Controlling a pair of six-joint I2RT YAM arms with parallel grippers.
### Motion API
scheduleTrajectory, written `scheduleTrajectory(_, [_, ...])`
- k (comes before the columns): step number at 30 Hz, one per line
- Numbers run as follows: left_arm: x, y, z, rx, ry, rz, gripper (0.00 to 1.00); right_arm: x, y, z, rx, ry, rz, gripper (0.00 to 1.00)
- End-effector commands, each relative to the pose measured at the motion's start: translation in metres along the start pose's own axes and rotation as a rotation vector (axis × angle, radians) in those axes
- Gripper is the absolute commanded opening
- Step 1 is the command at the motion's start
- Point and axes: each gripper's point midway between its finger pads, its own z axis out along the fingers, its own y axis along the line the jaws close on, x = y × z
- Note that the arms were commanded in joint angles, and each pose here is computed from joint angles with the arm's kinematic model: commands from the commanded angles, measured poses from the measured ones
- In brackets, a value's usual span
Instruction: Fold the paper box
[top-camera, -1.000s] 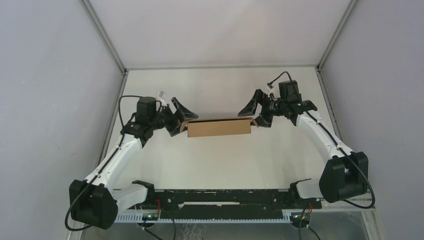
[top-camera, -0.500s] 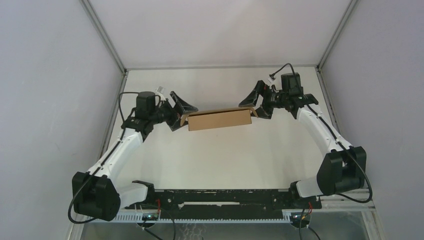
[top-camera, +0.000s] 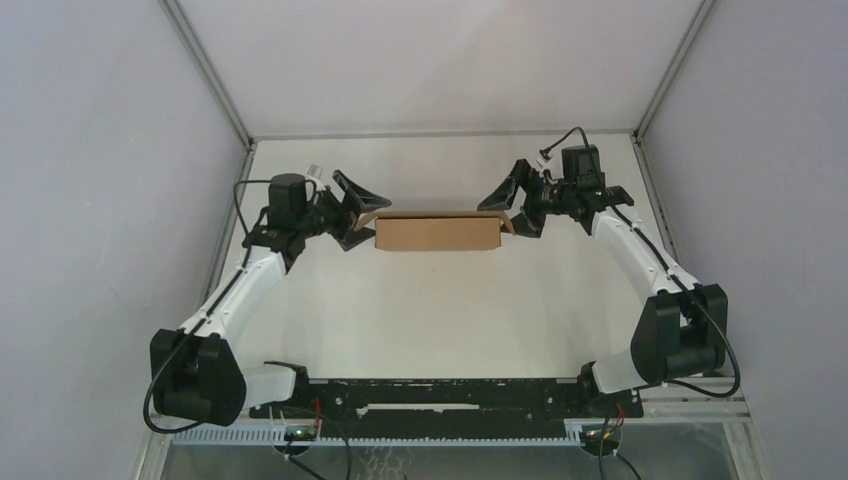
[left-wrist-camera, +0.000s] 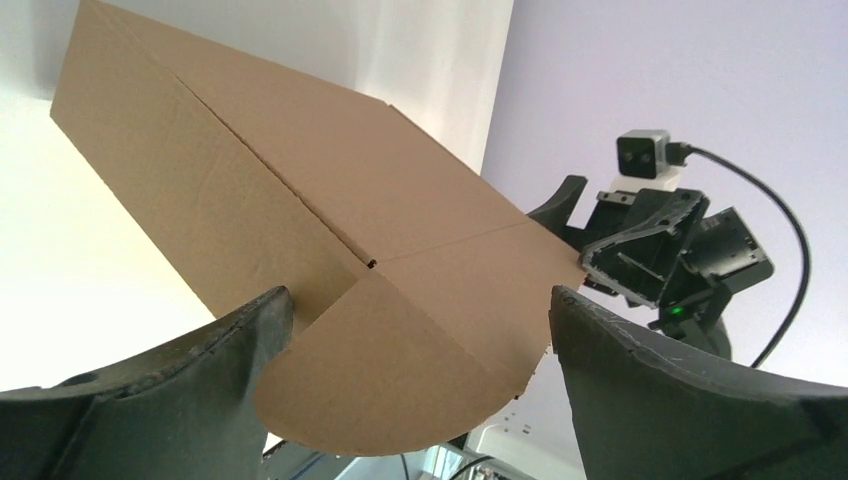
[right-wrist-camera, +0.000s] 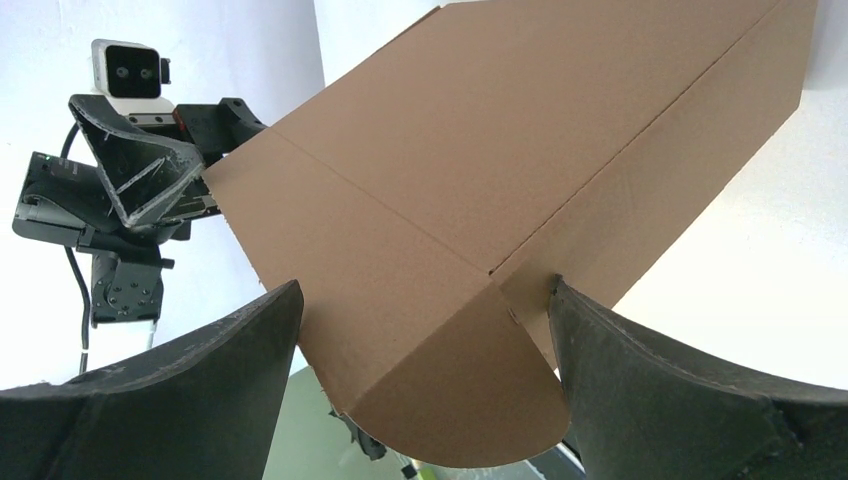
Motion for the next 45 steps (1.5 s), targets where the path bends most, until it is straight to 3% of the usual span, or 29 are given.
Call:
scheduleTrajectory(1, [0.022,-0.081,-0.018,0.246,0.167,0.015,1.0,0.018,0.062,-0.006,-0.229,0.131,-0.019,1.0])
scheduleTrajectory(27, [0.001,-0.068,0.012,0.258,0.19,-0.073,1.0,-0.03,0.054,0.016,-0.246,0.142,0.054,1.0])
scheduleTrajectory(45, [0.014,-0.064,-0.005,0.274,0.173,-0.089,1.0,-0.019,0.071,-0.001,-0.246,0.136,0.045,1.0])
